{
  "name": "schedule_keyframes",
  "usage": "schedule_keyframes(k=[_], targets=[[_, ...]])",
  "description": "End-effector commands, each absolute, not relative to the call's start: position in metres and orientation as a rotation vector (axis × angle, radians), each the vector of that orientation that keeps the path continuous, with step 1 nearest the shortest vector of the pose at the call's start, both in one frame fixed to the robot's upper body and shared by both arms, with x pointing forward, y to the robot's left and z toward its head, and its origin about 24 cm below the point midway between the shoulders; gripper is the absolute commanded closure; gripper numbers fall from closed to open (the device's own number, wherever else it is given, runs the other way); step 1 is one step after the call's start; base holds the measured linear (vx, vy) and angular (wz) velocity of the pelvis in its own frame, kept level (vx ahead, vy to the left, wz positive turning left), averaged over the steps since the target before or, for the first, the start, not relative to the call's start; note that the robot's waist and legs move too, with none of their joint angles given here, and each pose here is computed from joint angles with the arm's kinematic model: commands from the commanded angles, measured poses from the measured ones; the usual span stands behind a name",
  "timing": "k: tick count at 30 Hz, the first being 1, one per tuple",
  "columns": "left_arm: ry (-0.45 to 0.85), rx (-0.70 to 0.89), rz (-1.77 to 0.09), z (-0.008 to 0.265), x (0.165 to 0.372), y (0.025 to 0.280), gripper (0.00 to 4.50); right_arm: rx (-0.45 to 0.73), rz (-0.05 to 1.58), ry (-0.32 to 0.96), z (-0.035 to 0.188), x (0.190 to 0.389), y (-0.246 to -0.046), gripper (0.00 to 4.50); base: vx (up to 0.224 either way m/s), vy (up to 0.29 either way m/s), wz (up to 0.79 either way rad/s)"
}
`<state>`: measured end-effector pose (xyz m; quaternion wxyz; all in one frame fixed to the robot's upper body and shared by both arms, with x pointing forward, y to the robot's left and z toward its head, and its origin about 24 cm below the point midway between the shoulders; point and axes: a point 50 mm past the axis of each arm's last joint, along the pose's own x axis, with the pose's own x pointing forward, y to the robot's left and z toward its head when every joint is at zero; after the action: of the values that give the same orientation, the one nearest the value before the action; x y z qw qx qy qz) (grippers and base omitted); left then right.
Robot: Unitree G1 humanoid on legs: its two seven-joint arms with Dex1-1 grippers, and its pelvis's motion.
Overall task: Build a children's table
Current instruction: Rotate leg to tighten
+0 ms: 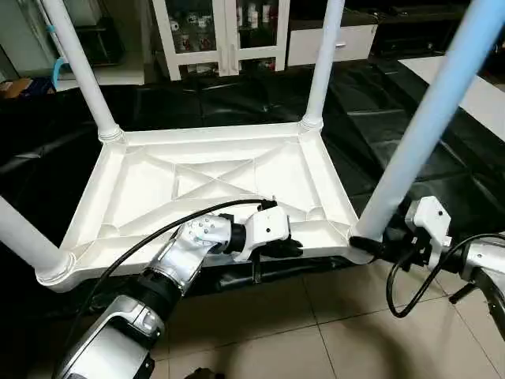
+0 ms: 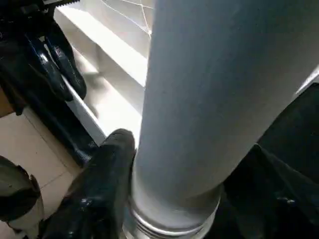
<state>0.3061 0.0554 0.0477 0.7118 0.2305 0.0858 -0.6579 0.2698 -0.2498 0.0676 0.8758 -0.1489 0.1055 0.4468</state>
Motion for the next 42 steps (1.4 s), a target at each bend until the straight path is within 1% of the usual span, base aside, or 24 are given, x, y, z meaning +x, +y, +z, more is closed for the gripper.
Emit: schedule_keyframes(k=[1, 8, 10, 11, 13, 14, 15, 16, 17, 18, 20, 22, 23, 25, 29, 31, 34, 35, 36, 38, 39, 40, 41, 42], targets=[[0.214, 0.54, -1.514, 0.042, 0.299, 0.053, 4.5, -0.328, 0.916, 0.236, 0.069, 0.271, -0.254, 2.2, 0.0, 0.0, 0.0], [0.217, 0.549, -1.494, 0.042, 0.301, 0.052, 4.5, -0.335, 0.784, 0.245, 0.064, 0.281, -0.255, 2.36, 0.0, 0.0, 0.0], [0.226, 0.59, -1.378, 0.043, 0.313, 0.05, 4.5, -0.29, 0.54, 0.261, 0.055, 0.297, -0.258, 2.37, 0.0, 0.0, 0.0], [0.227, 0.591, -1.374, 0.043, 0.314, 0.05, 4.5, -0.288, 0.534, 0.261, 0.054, 0.297, -0.258, 2.38, 0.0, 0.0, 0.0], [0.254, 0.611, -1.259, 0.044, 0.325, 0.048, 4.5, -0.243, 0.392, 0.263, 0.049, 0.307, -0.254, 2.38, 0.0, 0.0, 0.0], [0.27, 0.593, -1.162, 0.046, 0.334, 0.044, 4.5, -0.201, 0.282, 0.264, 0.045, 0.316, -0.246, 2.39, 0.0, 0.0, 0.0], [0.27, 0.593, -1.161, 0.046, 0.334, 0.044, 4.5, -0.201, 0.281, 0.264, 0.045, 0.317, -0.246, 2.4, 0.0, 0.0, 0.0], [0.276, 0.564, -1.087, 0.05, 0.34, 0.038, 4.5, -0.174, 0.207, 0.262, 0.042, 0.324, -0.239, 2.4, 0.0, 0.0, 0.0], [0.297, 0.474, -0.925, 0.057, 0.351, 0.025, 4.5, -0.109, 0.056, 0.265, 0.038, 0.341, -0.217, 2.4, 0.0, 0.0, 0.0], [0.298, 0.462, -0.908, 0.058, 0.352, 0.023, 4.5, -0.101, 0.038, 0.264, 0.038, 0.343, -0.213, 2.42, 0.0, 0.0, 0.0], [0.296, 0.409, -0.839, 0.064, 0.357, 0.011, 4.5, -0.074, -0.043, 0.247, 0.04, 0.356, -0.192, 2.46, 0.0, 0.0, 0.0], [0.288, 0.394, -0.815, 0.067, 0.358, 0.007, 4.5, -0.074, -0.065, 0.237, 0.043, 0.362, -0.181, 2.48, 0.035, -0.006, 0.0], [0.277, 0.38, -0.779, 0.071, 0.36, 0.002, 4.5, -0.08, -0.091, 0.22, 0.049, 0.369, -0.167, 2.5, 0.07, -0.012, 0.01], [0.265, 0.377, -0.742, 0.074, 0.363, 0.001, 4.5, -0.095, -0.109, 0.199, 0.056, 0.375, -0.155, 2.5, 0.031, -0.008, 0.0], [0.282, 0.38, -0.701, 0.072, 0.366, 0.01, 4.5, -0.107, -0.149, 0.163, 0.065, 0.381, -0.153, 2.51, 0.0, 0.0, 0.0], [0.295, 0.384, -0.685, 0.069, 0.367, 0.015, 4.5, -0.082, -0.152, 0.139, 0.067, 0.383, -0.153, 2.51, 0.0, 0.0, 0.0], [0.297, 0.387, -0.69, 0.067, 0.368, 0.02, 4.5, -0.019, -0.06, 0.086, 0.073, 0.384, -0.145, 2.51, 0.0, 0.0, 0.0], [0.29, 0.389, -0.707, 0.067, 0.368, 0.021, 4.5, -0.048, -0.007, 0.048, 0.077, 0.384, -0.142, 2.51, 0.0, 0.0, 0.0], [0.287, 0.389, -0.713, 0.067, 0.368, 0.021, 4.5, -0.061, 0.002, 0.038, 0.078, 0.385, -0.142, 2.17, 0.0, 0.0, 0.0], [0.265, 0.391, -0.775, 0.067, 0.365, 0.02, 4.5, -0.062, 0.064, 0.004, 0.081, 0.382, -0.142, 1.81, 0.0, 0.0, 0.0], [0.252, 0.391, -0.813, 0.066, 0.364, 0.02, 4.5, -0.068, 0.097, -0.022, 0.082, 0.379, -0.144, 1.74, 0.0, 0.0, 0.0], [0.241, 0.394, -0.899, 0.062, 0.359, 0.024, 4.5, -0.098, 0.156, -0.07, 0.083, 0.37, -0.153, 1.62, 0.0, 0.0, 0.0], [0.238, 0.397, -0.911, 0.062, 0.358, 0.025, 4.5, -0.102, 0.166, -0.076, 0.083, 0.368, -0.156, 1.5, 0.0, 0.0, 0.0], [0.234, 0.401, -0.931, 0.06, 0.356, 0.026, 4.5, -0.111, 0.185, -0.085, 0.083, 0.365, -0.159, 1.5, 0.0, 0.0, 0.0]])
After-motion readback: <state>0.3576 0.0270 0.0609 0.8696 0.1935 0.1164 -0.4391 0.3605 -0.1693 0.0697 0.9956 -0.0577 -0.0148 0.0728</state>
